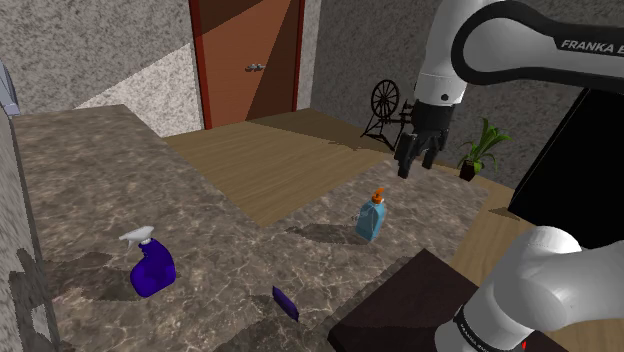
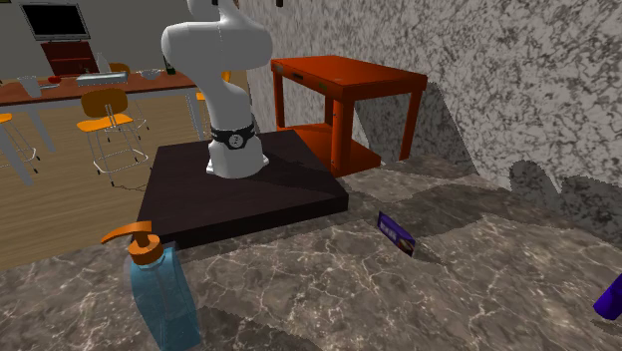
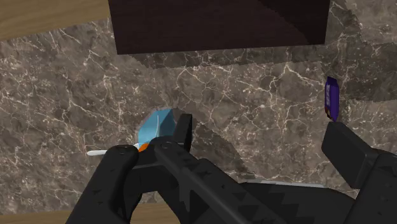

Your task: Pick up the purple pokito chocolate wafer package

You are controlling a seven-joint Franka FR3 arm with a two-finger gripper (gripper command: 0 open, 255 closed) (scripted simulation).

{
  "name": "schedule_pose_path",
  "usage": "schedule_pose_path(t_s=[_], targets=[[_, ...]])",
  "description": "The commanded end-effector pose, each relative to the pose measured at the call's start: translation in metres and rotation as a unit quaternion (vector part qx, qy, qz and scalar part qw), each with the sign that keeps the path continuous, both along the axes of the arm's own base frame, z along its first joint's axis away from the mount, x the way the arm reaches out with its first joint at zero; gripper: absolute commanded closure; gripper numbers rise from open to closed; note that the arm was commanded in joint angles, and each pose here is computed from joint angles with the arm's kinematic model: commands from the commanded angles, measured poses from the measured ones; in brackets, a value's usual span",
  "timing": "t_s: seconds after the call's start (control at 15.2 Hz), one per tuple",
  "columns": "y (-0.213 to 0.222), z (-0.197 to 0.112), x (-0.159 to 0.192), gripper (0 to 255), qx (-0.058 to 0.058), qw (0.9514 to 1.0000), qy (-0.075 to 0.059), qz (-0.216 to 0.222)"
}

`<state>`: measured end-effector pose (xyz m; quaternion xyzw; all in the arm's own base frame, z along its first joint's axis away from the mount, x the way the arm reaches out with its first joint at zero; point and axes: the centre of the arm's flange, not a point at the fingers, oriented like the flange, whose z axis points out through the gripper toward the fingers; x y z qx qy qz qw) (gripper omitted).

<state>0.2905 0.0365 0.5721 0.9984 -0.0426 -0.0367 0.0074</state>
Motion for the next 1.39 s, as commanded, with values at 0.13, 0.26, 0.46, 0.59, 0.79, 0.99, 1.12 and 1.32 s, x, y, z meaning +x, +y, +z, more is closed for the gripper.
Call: schedule_pose_path(t_s=[0.13,0.26,0.46,0.59,0.79,0.99,1.12,1.32], targets=[[0.013,-0.022,0.007,0,0.001,1.0,-0.001,0.006],[0.027,-0.043,0.013,0,0.002,0.9999,-0.002,0.012],[0.047,-0.076,0.023,0,0.003,0.9998,-0.004,0.02],[0.06,-0.097,0.029,0,0.004,0.9996,-0.005,0.026],[0.081,-0.129,0.038,0,0.005,0.9994,-0.007,0.035],[0.102,-0.161,0.047,0,0.006,0.999,-0.008,0.044],[0.116,-0.183,0.053,0,0.007,0.9987,-0.009,0.05],[0.137,-0.215,0.062,0,0.008,0.9982,-0.011,0.058]])
